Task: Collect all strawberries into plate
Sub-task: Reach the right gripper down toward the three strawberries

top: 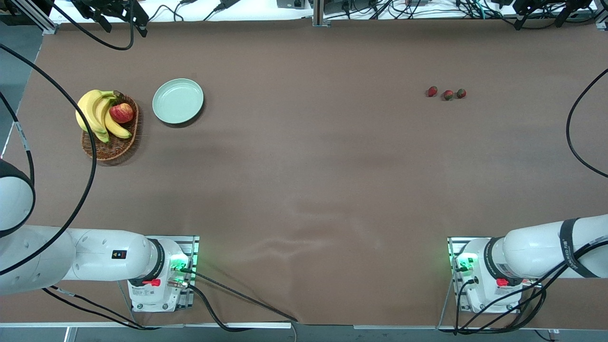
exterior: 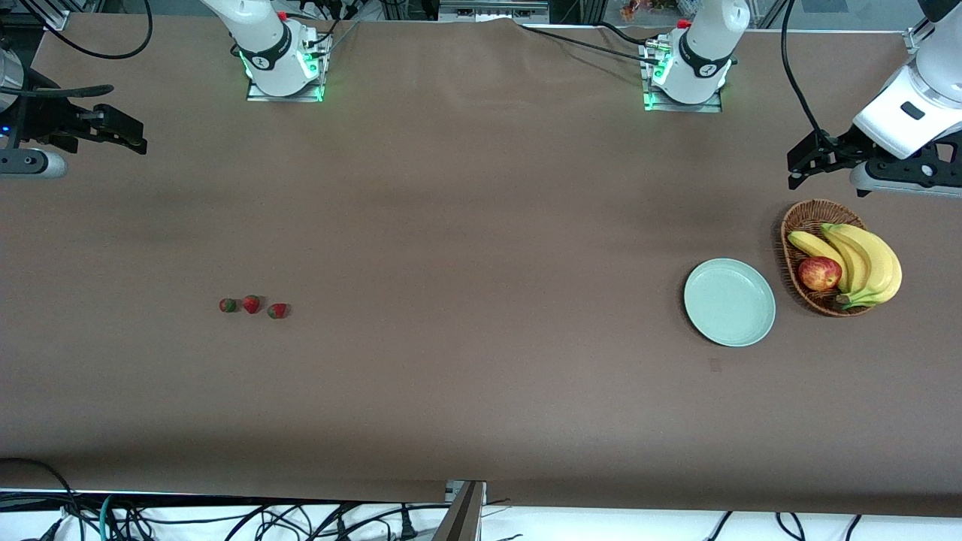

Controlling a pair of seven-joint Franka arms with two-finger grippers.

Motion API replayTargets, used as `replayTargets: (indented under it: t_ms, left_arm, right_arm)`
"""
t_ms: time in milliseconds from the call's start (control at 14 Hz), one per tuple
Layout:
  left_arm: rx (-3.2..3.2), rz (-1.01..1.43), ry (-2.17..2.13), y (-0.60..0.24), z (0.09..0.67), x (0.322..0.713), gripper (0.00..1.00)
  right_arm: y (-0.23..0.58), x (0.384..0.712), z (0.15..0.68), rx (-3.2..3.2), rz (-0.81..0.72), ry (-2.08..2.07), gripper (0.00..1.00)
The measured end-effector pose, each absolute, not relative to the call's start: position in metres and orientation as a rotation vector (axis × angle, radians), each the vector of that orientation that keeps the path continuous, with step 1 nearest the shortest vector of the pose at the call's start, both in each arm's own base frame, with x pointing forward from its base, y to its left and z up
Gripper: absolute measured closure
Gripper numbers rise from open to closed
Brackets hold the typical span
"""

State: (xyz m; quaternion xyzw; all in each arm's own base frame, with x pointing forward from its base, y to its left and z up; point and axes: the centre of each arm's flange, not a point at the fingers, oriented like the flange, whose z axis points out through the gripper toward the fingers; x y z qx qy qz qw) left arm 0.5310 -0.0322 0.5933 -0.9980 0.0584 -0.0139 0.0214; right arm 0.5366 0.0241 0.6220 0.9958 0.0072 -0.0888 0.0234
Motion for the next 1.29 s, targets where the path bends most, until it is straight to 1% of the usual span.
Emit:
replayTargets:
  t_ms: [430,788,1003,1147,1290]
  left_arm:
    - [-3.094,-0.041,0.171,-0.029,0.593,0.531,0.0]
    - [-3.094,-0.04,0.17,-0.029,0.593,0.531,0.0]
    - [-3.094,-0.04,0.17,-0.028,0.593,0.532,0.0]
    - [-3.094,-0.039,0.17,-0.028,0.593,0.532,0.0]
    - [-3.094,-0.039,0.17,-0.028,0.593,0.532,0.0]
  right_arm:
    - [0.023,0.54,0.618,3.083,-0.277,0.017,0.0]
    - [0.023,0.564,0.592,3.088,-0.253,0.018,0.0]
    - [0.024,0.587,0.544,3.081,-0.34,0.022,0.0]
    - [0.026,0.607,0.498,3.076,-0.405,0.03,0.0]
    - [0.032,0.629,0.446,3.078,-0.428,0.048,0.0]
